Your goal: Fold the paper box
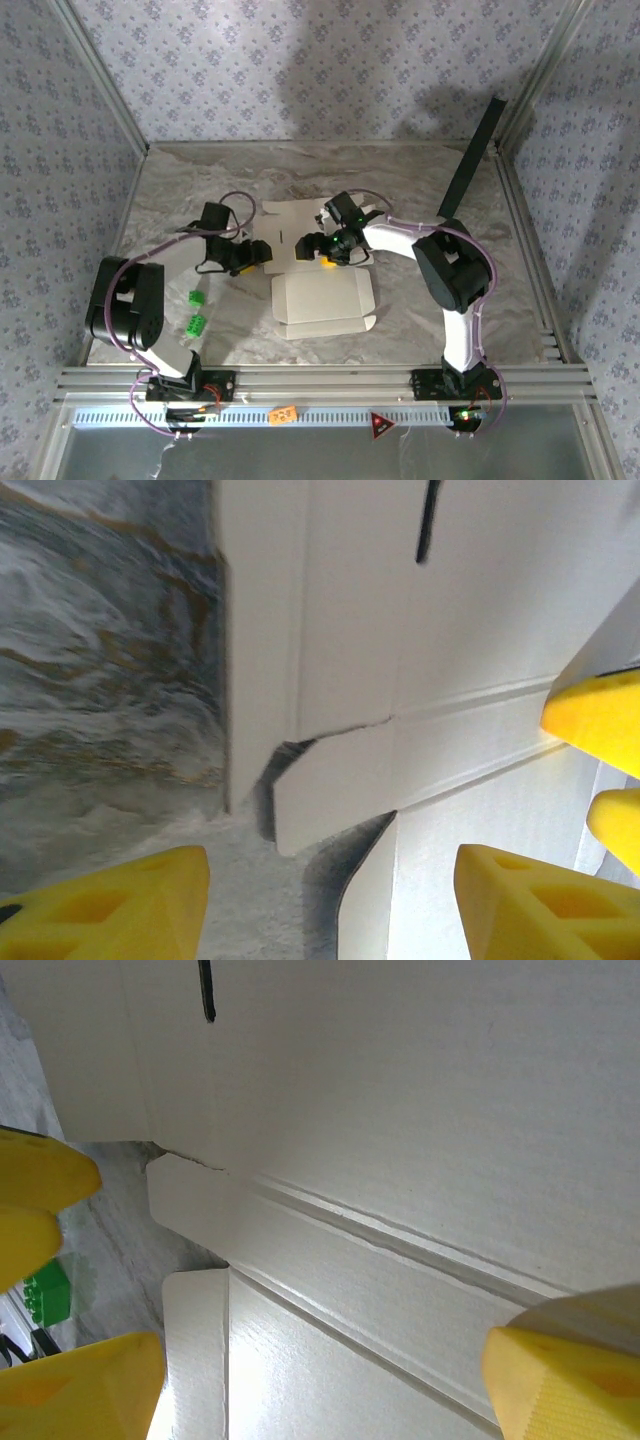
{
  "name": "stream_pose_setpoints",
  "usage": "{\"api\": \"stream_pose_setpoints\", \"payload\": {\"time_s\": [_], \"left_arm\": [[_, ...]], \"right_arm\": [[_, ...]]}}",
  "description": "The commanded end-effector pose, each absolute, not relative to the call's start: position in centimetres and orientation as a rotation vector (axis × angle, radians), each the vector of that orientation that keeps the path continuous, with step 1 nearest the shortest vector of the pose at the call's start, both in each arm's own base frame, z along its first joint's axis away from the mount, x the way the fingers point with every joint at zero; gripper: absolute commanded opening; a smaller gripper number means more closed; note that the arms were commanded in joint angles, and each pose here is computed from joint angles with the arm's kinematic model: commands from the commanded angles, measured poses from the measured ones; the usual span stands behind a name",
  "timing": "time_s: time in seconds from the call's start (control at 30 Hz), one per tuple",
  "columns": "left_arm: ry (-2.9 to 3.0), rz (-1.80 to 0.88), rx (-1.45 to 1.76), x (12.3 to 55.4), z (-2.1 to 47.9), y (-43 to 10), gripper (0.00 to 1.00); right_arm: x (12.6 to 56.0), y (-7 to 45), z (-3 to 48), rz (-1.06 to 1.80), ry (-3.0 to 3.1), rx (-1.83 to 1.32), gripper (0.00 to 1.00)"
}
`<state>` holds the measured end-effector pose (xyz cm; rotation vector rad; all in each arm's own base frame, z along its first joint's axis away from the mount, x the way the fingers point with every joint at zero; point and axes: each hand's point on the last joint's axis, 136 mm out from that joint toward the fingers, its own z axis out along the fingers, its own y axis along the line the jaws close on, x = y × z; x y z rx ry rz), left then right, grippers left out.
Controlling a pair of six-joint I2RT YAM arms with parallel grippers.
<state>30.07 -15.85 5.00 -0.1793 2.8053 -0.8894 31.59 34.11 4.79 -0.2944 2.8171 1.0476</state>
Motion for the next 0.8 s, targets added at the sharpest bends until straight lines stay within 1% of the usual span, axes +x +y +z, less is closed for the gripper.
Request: {"api": "stream_pose_setpoints", "payload": {"time_s": [0.0,0.33,0.53,0.77], "left_arm": [[2.787,-0.956,-0.182,30.1,4.7,-17.2,0.66],[2.785,-0.983,-0.231,29.6,3.5,-17.5,0.67],[2.77,-1.041,-0.259,29.9,3.2,-18.1,0.62],[2.755,-1.063,-0.269,30.2,3.7,-18.3,0.6]], "right_arm": [[30.3,33.1,2.0,0.94,2.919,-0.298,0.86],[30.3,33.0,2.0,0.933,2.919,-0.298,0.86],[30.1,33.0,1.9,0.933,2.922,-0.299,0.86],[30.0,32.9,1.9,0.933,2.917,-0.295,0.86]]}}
